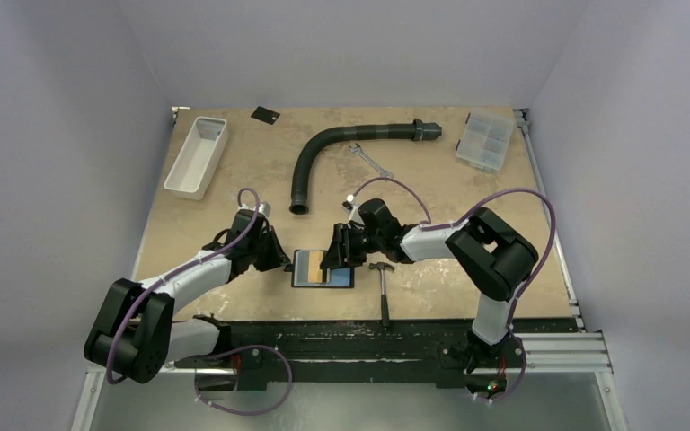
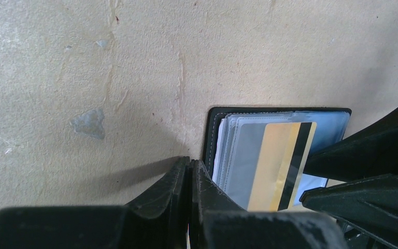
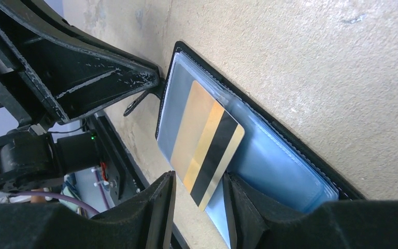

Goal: Put the credit cards into the card holder
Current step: Insert the credit card into the card holder.

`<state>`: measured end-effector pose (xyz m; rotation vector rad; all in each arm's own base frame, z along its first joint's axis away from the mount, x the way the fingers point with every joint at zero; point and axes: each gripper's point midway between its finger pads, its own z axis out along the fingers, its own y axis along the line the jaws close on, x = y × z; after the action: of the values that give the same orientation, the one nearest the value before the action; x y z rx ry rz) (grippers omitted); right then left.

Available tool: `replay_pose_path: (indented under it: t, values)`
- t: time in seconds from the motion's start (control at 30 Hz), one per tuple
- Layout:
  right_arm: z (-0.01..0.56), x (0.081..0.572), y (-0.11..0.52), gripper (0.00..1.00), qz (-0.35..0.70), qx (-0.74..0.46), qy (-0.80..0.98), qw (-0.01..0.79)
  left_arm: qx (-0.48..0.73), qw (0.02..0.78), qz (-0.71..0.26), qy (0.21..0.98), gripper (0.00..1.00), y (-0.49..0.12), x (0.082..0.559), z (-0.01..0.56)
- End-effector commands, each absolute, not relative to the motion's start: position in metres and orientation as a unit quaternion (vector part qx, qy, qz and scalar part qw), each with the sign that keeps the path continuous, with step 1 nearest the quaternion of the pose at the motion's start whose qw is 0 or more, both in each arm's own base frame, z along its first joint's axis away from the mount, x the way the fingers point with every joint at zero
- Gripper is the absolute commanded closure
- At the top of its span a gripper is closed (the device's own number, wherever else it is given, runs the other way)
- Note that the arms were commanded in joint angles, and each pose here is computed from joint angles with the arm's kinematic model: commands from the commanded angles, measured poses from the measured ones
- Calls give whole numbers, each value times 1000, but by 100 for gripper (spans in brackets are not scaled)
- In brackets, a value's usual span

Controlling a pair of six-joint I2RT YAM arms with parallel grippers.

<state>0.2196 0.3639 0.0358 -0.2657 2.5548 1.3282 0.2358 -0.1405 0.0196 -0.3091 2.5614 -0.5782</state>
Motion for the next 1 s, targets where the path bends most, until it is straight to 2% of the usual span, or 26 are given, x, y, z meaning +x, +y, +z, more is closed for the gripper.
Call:
replay_pose_path:
  t: [0.0,0.47,0.7,0.8,0.9,0.97]
  values:
    - [30,226,365,54,418,-103,891,143,-102,226,-230,941,100,-147,225,15]
    - [51,225,413,58,456,-112,871,147,-105,226,-242,938,100,-151,224,18]
    - [76,208,420,56,566,-35,816,111,-119,230,-255,932,100,-153,223,23]
    - [78,211,417,55,561,-27,819,121,-124,235,-254,930,100,-152,224,27]
    - [65,218,404,53,499,-67,851,151,-125,243,-234,933,99,-146,227,33]
    - [59,218,392,50,455,-109,868,167,-128,249,-231,932,93,-144,228,38]
